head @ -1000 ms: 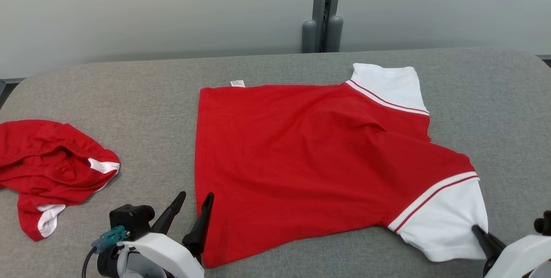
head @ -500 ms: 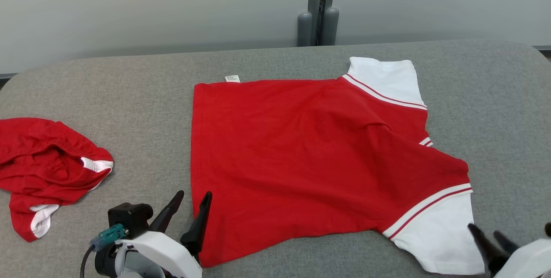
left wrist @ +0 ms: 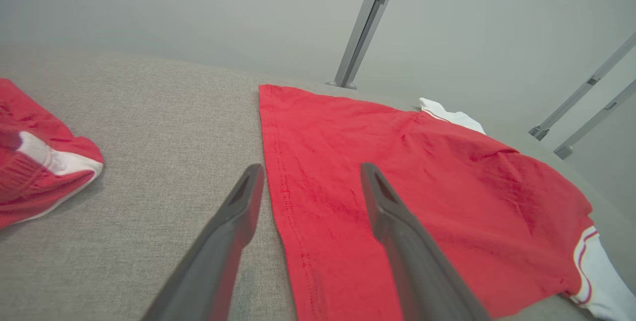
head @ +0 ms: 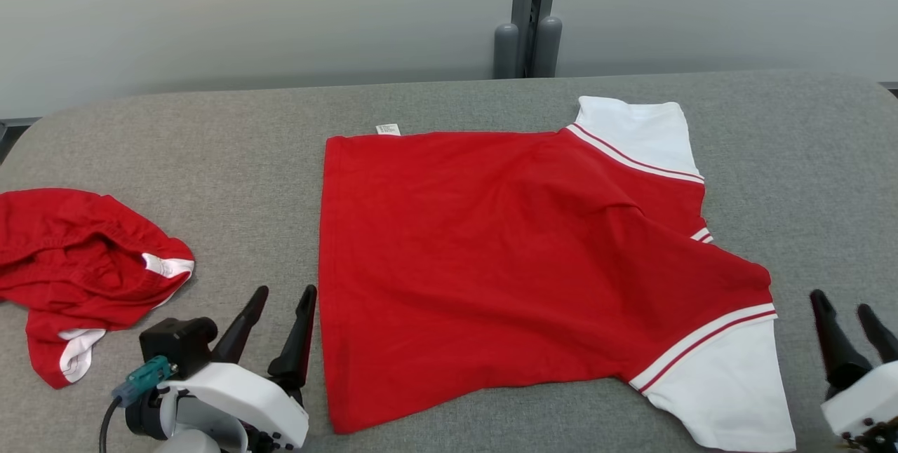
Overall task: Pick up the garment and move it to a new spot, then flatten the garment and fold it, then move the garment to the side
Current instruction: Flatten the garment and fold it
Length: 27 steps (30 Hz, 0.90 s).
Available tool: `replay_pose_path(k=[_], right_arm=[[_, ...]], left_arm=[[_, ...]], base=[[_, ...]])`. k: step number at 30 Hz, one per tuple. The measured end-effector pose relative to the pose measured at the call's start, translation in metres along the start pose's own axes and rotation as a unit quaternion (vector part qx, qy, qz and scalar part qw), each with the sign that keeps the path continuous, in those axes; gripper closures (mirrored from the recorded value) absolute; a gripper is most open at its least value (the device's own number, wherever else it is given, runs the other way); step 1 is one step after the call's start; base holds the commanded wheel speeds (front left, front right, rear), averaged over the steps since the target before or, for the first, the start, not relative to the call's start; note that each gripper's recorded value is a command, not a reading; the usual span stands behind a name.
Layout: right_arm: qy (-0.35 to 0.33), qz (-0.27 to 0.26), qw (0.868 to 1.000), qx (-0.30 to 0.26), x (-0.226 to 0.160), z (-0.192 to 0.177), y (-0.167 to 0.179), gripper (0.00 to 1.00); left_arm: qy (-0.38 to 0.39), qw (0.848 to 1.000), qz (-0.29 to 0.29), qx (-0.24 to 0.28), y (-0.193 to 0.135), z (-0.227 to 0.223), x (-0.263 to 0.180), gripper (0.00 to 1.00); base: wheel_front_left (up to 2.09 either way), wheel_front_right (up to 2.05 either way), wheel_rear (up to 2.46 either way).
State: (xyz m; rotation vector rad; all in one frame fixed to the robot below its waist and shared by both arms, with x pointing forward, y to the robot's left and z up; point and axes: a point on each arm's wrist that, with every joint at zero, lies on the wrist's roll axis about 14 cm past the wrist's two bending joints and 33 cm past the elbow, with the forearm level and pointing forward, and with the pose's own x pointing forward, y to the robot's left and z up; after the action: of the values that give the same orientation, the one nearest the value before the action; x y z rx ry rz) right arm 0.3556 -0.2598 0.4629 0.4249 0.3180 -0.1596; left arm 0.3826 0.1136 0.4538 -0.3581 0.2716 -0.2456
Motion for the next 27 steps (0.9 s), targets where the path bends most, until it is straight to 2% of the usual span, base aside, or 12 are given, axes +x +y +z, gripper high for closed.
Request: replay_pose_path(k=[7,10,12,17,22,27], right_arm=[[-0.006,0.028,1.0,-0.013,0.008,-0.008,0.023,0.0],[-0.047,0.074,0.995,-0.05,0.013,0.005,0.053,0.0],[-0.082,0.106,0.99,-0.051,0.014,0.016,0.073,0.0],[-0.154,0.154,0.974,-0.058,0.012,0.037,0.1,0.0],[-0.198,0.173,0.963,-0.065,0.012,0.048,0.11,0.0],[-0.203,0.167,0.96,-0.094,0.016,0.044,0.102,0.0]], left_arm=[[-0.032,0.999,0.02,0.019,0.005,0.014,-0.005,0.0],[-0.088,0.995,0.031,0.032,0.005,0.046,-0.003,0.0],[-0.125,0.99,0.039,0.043,0.007,0.066,-0.005,0.0],[-0.162,0.983,0.061,0.059,0.014,0.079,-0.015,0.0],[-0.18,0.978,0.078,0.067,0.021,0.084,-0.02,0.0],[-0.166,0.98,0.085,0.064,0.025,0.069,-0.023,0.0]], base=[[0.0,0.0,0.0],[0.0,0.0,0.0],[0.0,0.0,0.0],[0.0,0.0,0.0],[0.0,0.0,0.0],[0.0,0.0,0.0]])
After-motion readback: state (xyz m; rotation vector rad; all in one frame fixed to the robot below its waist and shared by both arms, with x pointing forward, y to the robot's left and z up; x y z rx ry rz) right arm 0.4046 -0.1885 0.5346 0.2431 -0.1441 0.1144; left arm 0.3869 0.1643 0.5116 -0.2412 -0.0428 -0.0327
